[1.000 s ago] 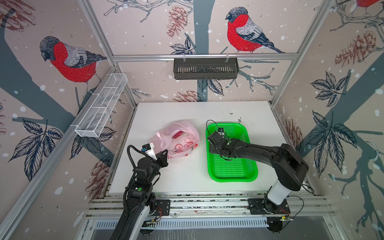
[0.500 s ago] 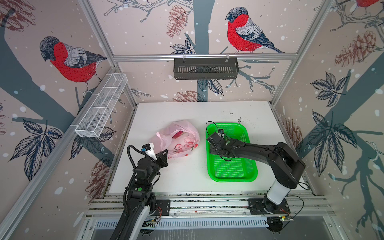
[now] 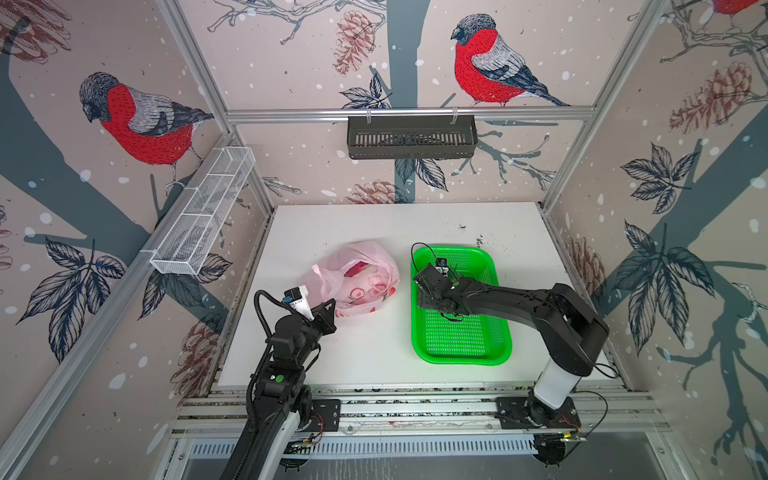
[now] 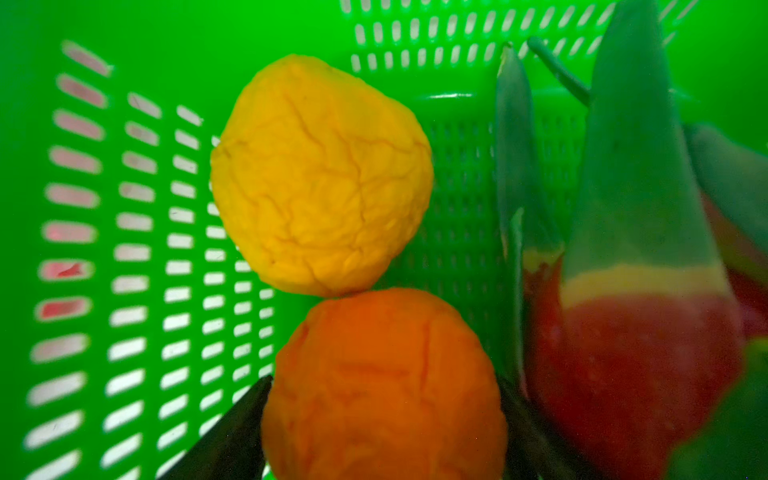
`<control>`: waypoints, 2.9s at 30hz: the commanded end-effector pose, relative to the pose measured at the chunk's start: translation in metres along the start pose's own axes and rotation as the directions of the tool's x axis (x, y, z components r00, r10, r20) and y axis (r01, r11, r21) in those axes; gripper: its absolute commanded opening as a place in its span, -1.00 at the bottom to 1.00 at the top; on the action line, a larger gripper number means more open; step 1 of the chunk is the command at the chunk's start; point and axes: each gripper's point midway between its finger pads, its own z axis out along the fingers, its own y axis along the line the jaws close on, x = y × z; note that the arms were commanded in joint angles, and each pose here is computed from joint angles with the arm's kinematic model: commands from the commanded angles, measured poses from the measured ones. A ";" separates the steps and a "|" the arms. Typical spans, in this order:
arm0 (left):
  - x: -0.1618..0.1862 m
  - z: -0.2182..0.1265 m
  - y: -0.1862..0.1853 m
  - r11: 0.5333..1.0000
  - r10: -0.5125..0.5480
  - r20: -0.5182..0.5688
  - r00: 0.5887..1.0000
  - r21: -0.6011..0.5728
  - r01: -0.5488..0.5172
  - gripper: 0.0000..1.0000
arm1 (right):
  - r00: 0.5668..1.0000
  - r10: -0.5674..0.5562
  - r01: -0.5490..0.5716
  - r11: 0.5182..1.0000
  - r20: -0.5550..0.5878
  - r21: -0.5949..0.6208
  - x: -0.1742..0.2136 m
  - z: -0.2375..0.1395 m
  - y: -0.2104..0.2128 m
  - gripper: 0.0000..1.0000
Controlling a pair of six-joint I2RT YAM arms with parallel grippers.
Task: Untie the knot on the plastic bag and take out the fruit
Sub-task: 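Lower the orange fruit into the basket beside the yellow fruit, then open the right gripper and raise it from the orange fruit, then move the right gripper over to the pink bag mouth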
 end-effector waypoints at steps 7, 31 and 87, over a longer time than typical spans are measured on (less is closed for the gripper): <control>-0.008 -0.001 -0.005 1.000 0.017 0.031 0.999 0.016 -0.017 -1.00 | 1.000 0.012 -0.012 1.000 0.016 -0.008 -0.005 -0.008 0.002 0.66; -0.012 -0.002 -0.009 0.999 0.012 0.046 0.999 0.031 -0.013 -1.00 | 0.996 0.032 -0.031 0.999 0.081 -0.017 -0.024 -0.042 0.006 0.66; 0.004 -0.004 -0.021 0.992 -0.027 -0.026 0.999 0.119 0.030 -1.00 | 0.946 0.322 -0.295 0.790 -0.045 -0.538 -0.067 0.021 0.235 -0.17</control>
